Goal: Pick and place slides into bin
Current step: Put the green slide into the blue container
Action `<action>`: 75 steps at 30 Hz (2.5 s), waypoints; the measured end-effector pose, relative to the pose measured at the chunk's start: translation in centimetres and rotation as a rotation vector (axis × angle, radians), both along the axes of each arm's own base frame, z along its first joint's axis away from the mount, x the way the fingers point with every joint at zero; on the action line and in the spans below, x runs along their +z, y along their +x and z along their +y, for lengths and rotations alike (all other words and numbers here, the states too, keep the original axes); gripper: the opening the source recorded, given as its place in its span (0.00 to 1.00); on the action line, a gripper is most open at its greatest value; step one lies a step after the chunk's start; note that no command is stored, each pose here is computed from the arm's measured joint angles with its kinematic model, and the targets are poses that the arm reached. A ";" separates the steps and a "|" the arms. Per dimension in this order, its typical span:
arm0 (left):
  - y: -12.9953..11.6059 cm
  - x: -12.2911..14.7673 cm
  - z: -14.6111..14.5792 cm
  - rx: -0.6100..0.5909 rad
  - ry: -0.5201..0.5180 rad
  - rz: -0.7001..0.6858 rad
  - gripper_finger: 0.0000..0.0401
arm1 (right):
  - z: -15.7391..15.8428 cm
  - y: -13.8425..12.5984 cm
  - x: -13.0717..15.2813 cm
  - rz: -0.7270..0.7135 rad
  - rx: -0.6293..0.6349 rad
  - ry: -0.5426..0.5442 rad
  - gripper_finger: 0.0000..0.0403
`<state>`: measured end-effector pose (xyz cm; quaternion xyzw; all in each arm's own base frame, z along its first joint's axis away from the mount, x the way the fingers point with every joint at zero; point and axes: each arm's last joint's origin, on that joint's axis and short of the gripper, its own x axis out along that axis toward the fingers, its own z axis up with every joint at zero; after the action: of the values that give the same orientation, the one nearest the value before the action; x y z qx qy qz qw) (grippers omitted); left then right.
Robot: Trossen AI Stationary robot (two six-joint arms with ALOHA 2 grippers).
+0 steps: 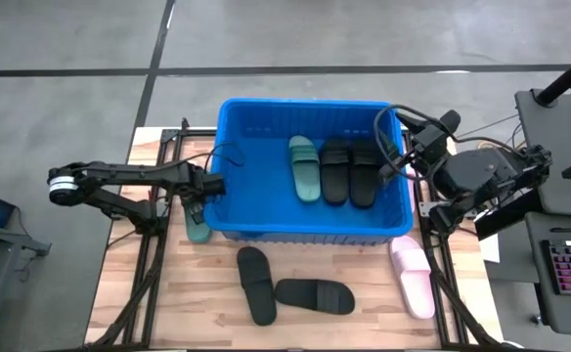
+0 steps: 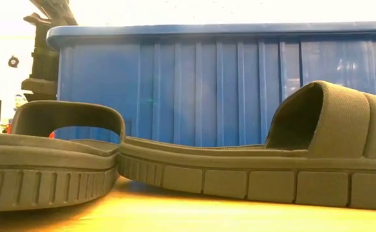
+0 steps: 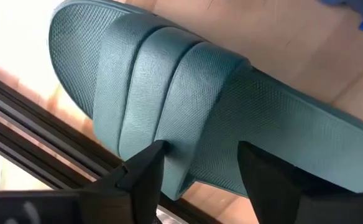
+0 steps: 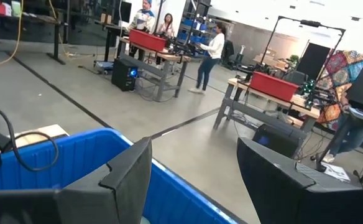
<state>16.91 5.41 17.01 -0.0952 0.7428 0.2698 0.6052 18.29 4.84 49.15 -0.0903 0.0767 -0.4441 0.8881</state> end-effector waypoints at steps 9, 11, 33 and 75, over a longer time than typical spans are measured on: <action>-0.1 0.3 0.0 -0.005 0.009 -0.020 0.23 | -0.3 -0.7 1.3 -0.023 0.004 0.004 0.56; -0.3 0.6 0.0 -0.011 0.010 -0.030 0.17 | -0.3 -0.8 1.4 -0.017 0.005 -0.002 0.56; -2.5 6.8 -1.1 -0.087 -0.124 -0.123 0.64 | -0.3 -0.6 1.3 -0.018 0.004 0.000 0.56; -5.0 8.1 13.0 0.177 -0.390 -0.352 0.65 | -0.2 -0.5 1.3 0.005 0.031 -0.010 0.56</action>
<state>11.93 18.39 25.06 -0.3197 0.6531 0.1528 0.6693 17.77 4.64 50.43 -0.0970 0.0755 -0.4302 0.8943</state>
